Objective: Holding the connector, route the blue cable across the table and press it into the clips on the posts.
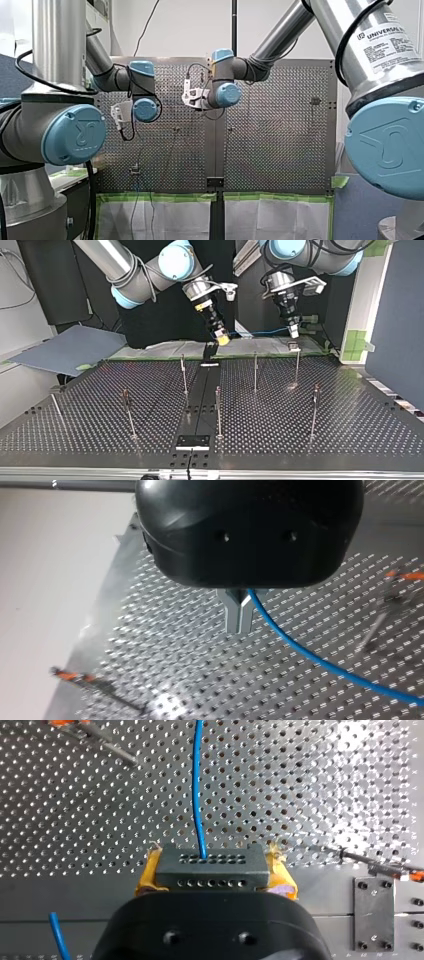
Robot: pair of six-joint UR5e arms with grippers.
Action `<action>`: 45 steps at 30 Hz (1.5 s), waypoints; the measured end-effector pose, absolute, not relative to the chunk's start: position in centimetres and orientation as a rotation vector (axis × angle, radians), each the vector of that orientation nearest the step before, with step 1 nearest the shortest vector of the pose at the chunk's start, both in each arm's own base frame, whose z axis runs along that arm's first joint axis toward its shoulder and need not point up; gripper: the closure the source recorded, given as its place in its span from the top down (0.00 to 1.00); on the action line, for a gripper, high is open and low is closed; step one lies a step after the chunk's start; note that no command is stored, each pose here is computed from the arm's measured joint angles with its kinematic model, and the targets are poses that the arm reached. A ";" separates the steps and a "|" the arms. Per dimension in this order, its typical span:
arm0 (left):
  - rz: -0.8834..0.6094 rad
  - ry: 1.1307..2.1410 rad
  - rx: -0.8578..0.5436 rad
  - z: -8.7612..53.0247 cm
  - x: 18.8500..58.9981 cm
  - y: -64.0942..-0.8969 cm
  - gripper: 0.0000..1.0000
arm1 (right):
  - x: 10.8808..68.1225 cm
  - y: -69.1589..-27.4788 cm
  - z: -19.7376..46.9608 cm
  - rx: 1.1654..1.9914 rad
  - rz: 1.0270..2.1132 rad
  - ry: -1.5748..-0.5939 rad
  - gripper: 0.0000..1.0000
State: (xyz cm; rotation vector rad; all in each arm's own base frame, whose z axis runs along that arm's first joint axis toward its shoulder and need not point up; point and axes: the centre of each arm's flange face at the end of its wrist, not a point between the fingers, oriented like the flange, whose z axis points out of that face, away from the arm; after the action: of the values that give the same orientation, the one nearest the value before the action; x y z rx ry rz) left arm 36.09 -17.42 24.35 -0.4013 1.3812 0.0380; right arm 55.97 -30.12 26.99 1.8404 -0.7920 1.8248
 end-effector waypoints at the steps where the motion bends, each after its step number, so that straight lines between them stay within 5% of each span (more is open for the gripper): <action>1: 0.039 1.376 -0.405 24.7 36.2 -17.3 0.00 | 56.1 -30.2 27.3 1.841 1.827 -0.791 0.00; 26: 0.067 1.210 -0.448 36.0 37.1 -14.2 0.00 | 60.3 -32.0 33.8 1.786 1.928 -0.774 0.00; 45: 0.057 1.204 -0.449 34.7 41.1 -12.9 0.00 | 63.1 -34.4 35.7 1.799 1.935 -0.765 0.00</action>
State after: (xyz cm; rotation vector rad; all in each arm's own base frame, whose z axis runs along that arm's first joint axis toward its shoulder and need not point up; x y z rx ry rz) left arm 41.15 -12.91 34.67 -0.4490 1.2040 0.0567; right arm 63.12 -34.37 35.74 1.7988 -0.7654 1.9349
